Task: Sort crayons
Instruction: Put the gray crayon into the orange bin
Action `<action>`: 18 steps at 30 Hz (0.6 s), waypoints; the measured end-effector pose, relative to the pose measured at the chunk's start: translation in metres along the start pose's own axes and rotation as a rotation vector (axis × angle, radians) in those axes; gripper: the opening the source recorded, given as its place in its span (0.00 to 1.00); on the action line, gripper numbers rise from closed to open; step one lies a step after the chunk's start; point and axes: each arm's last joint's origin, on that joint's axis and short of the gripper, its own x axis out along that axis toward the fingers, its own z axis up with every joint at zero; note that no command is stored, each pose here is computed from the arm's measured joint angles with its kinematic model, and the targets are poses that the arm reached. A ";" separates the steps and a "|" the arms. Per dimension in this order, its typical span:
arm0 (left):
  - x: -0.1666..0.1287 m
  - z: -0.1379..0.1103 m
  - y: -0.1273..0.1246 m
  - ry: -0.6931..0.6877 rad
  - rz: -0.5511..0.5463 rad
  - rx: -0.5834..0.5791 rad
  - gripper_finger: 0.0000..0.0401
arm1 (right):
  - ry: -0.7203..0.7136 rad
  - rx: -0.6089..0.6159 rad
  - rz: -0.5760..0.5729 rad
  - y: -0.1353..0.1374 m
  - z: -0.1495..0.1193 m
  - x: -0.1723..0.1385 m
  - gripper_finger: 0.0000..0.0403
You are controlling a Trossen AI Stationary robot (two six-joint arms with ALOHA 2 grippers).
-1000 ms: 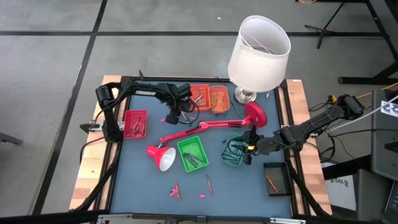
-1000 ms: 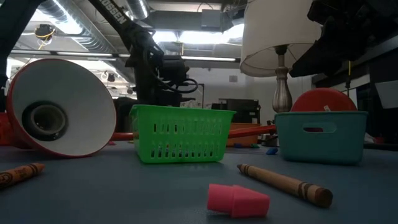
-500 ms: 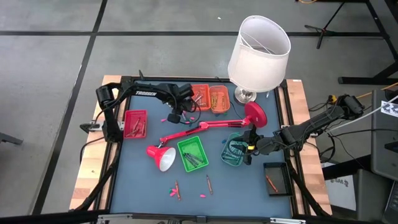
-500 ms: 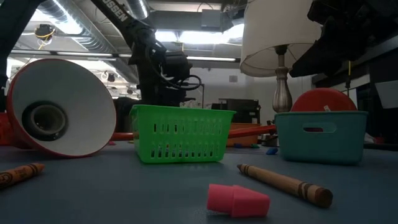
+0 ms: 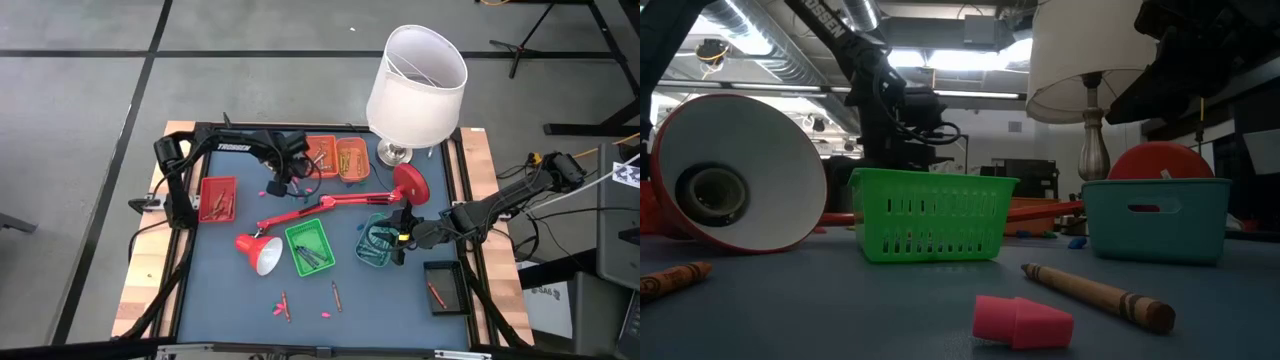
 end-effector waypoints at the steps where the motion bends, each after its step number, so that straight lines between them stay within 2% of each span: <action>1: 0.000 -0.001 0.001 -0.002 -0.004 -0.002 0.23 | 0.000 0.000 0.000 0.000 0.000 0.000 0.31; 13: 0.009 -0.005 0.006 -0.022 -0.045 0.115 0.23 | 0.000 0.000 0.000 0.000 0.000 0.000 0.31; 18: 0.021 -0.007 0.005 0.004 -0.086 0.118 0.23 | -0.001 0.002 0.001 0.000 0.000 0.000 0.31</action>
